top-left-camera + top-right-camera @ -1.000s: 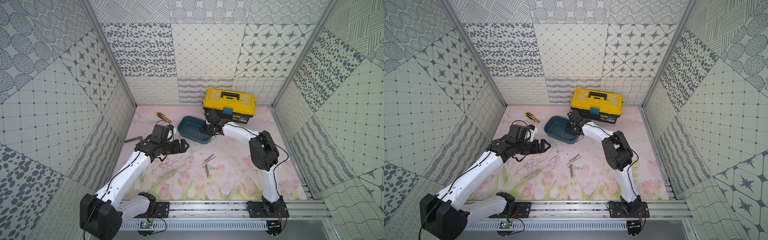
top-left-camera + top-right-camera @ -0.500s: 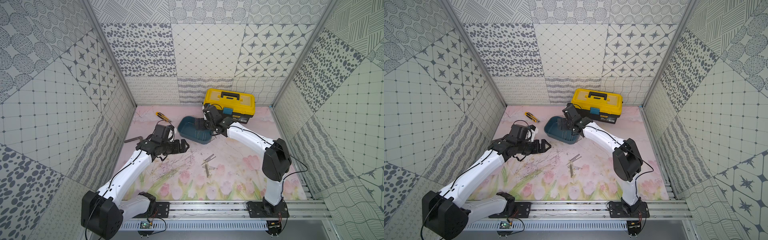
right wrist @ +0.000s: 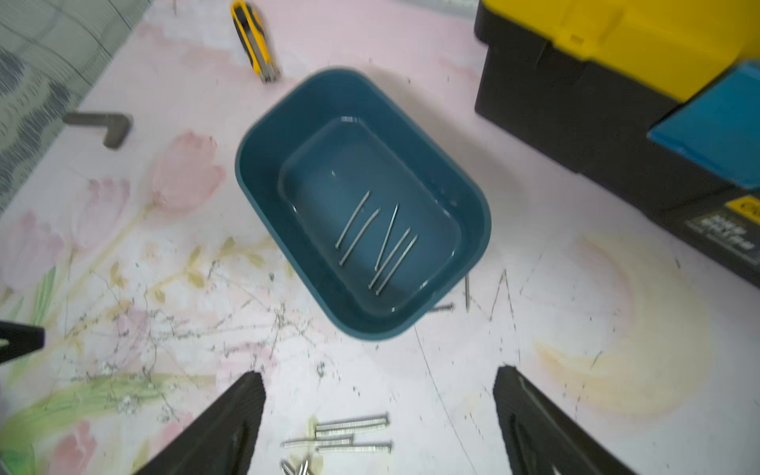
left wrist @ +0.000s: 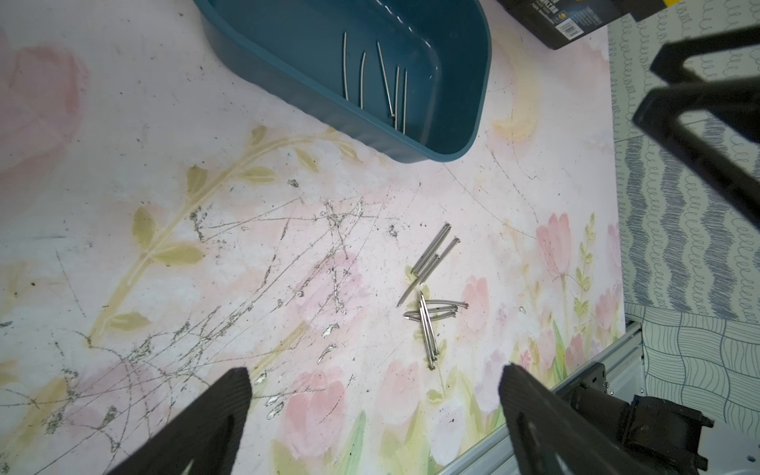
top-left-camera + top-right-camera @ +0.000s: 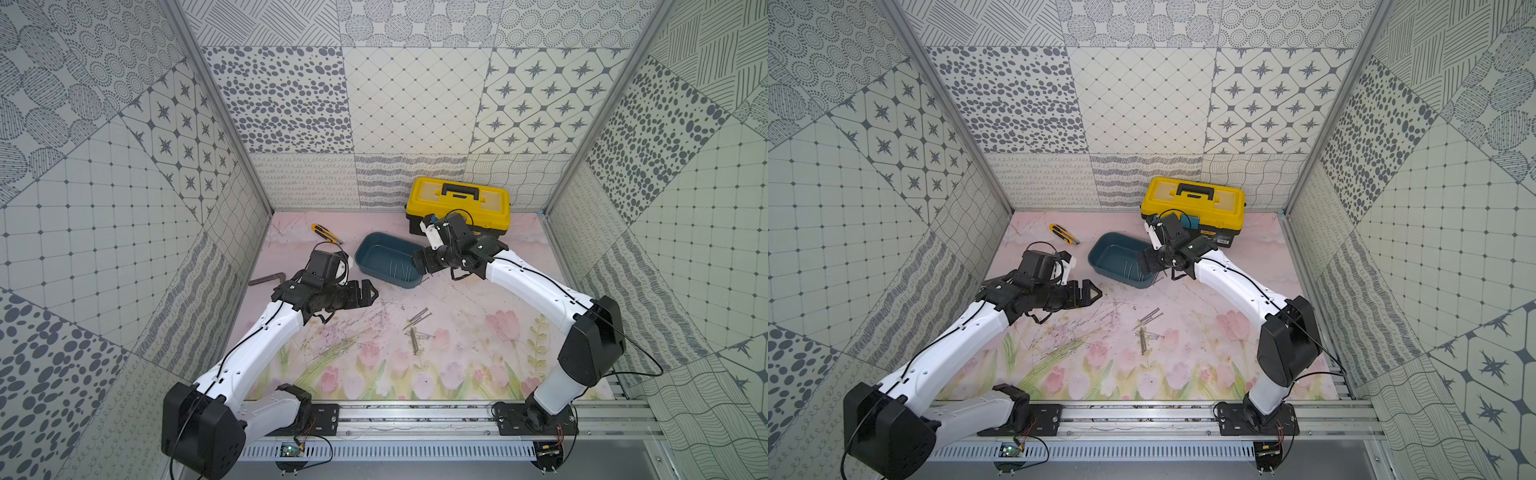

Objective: Put the nails on the desktop into the storage box
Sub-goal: Pick up the nail from the center of the board.

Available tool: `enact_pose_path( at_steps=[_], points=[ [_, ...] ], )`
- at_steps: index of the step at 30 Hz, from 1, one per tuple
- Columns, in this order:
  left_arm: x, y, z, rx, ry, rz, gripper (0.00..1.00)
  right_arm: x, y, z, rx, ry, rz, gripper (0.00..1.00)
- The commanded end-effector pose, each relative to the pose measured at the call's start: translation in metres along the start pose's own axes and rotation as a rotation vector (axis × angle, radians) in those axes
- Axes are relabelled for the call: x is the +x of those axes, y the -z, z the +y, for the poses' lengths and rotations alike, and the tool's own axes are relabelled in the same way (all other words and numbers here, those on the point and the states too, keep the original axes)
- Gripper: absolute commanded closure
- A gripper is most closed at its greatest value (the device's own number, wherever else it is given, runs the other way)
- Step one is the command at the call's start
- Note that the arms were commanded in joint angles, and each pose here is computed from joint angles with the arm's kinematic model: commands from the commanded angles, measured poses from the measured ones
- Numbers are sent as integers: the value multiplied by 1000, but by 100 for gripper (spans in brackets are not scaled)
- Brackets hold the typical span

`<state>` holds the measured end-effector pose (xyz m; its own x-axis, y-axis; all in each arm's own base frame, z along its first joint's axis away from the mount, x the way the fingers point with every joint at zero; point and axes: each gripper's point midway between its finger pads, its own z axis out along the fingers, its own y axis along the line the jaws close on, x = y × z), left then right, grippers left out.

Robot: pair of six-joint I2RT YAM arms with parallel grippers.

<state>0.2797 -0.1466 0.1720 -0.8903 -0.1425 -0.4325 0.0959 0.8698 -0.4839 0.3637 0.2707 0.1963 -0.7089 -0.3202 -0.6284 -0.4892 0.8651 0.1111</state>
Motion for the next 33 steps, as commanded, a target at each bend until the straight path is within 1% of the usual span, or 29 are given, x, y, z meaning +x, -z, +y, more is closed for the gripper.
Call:
enact_pose_path(
  at_steps=[1, 3, 5, 8, 11, 14, 18, 27, 33],
  points=[
    [6, -5, 5, 0, 17, 20, 1, 51, 17, 2, -21, 4, 151, 19],
    [9, -5, 7, -6, 21, 27, 0, 79, 16, 9, -38, -56, 220, 30],
    [11, -7, 9, -10, 27, 31, 0, 107, 13, 27, -55, -90, 296, 38],
    [14, -9, 10, -7, 39, 40, 0, 141, 10, 56, -27, -55, 357, 40],
    [19, -11, 12, -8, 51, 50, 0, 168, 0, 80, -26, -68, 422, 44],
    [26, -13, 16, -13, 64, 65, 0, 177, -9, 94, -26, -76, 438, 50],
    [34, -12, 21, -25, 77, 72, 0, 183, -20, 102, -18, -93, 448, 56],
    [39, -13, 21, -18, 98, 81, 0, 203, -48, 107, -18, -90, 503, 62],
    [42, -17, 22, -15, 106, 102, 0, 213, -59, 107, -18, -104, 525, 66]
  ],
)
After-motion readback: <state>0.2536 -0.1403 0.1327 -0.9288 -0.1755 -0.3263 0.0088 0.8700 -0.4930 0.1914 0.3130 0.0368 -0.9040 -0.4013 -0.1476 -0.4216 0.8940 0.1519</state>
